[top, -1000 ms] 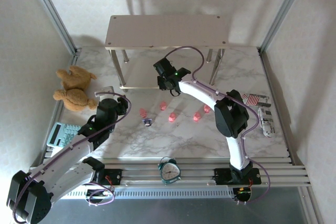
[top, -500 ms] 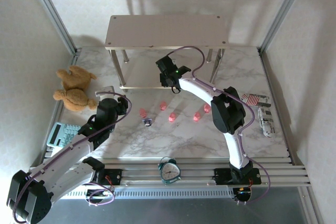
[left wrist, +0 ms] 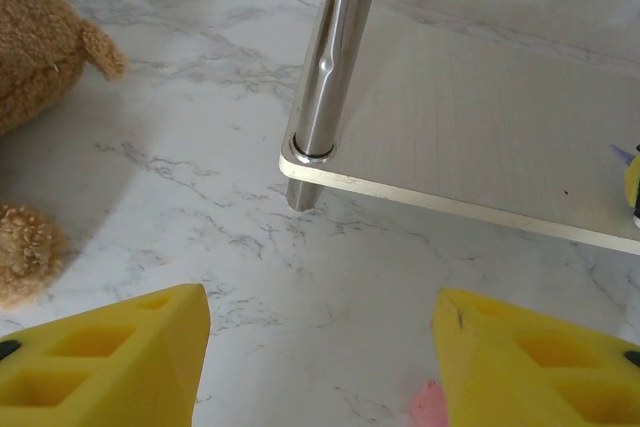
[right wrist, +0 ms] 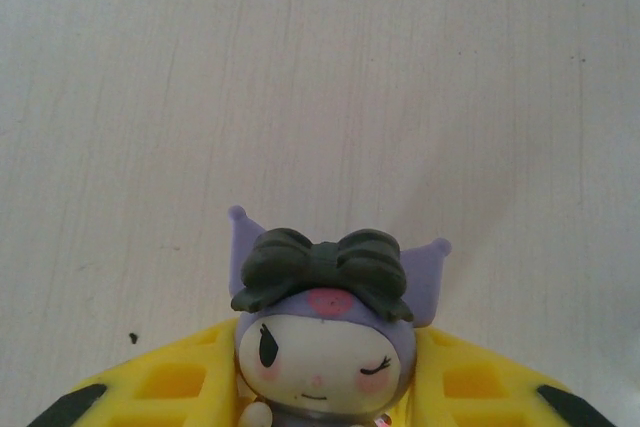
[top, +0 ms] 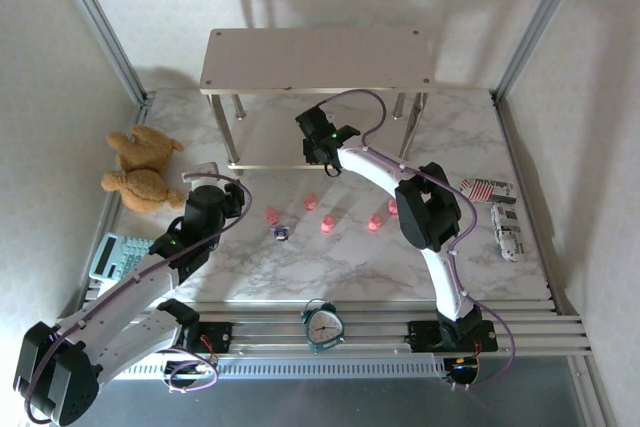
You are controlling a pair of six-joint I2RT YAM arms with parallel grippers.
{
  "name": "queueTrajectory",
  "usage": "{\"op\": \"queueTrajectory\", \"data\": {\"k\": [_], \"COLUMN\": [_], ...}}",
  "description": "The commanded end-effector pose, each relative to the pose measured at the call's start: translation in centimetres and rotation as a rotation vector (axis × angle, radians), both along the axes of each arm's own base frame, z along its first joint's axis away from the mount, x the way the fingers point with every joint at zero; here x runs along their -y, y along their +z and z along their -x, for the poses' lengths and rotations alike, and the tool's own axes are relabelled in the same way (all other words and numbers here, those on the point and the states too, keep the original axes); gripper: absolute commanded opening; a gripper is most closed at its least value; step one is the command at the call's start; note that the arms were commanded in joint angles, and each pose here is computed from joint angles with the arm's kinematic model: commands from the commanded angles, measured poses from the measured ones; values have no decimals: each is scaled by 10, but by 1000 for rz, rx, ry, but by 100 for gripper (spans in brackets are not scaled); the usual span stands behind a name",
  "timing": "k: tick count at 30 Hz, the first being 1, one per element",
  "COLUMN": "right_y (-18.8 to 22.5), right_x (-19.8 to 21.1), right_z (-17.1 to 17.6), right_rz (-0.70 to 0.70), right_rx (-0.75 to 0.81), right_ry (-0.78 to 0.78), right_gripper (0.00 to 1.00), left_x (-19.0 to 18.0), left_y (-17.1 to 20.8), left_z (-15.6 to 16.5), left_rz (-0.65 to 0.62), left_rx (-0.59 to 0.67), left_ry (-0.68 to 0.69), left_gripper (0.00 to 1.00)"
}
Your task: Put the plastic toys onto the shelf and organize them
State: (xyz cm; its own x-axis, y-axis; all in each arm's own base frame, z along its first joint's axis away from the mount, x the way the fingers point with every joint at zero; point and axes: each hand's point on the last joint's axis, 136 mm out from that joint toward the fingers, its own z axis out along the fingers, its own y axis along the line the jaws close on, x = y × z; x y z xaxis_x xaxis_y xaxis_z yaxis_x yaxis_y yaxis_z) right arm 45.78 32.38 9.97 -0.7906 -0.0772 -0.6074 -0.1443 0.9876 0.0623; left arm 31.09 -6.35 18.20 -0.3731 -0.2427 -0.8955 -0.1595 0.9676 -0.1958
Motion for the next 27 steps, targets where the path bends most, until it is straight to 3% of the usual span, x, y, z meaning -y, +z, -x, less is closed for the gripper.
{"op": "queueTrajectory", "data": {"k": [1,27], "right_y": [-9,-22], "right_x": [3,2], "right_z": [-6,-13], "right_rz": [-10,-32], "right_rx": [-28,-57], "right_ry": [-15,-37], "right_gripper": [29,41], "left_x": [-4,-6], "left_y": [11,8], "left_z": [-3,-3], "left_rz": [-16,-22], "left_rx": [25,17], "left_ry": [22,26], "left_gripper": [61,62]}}
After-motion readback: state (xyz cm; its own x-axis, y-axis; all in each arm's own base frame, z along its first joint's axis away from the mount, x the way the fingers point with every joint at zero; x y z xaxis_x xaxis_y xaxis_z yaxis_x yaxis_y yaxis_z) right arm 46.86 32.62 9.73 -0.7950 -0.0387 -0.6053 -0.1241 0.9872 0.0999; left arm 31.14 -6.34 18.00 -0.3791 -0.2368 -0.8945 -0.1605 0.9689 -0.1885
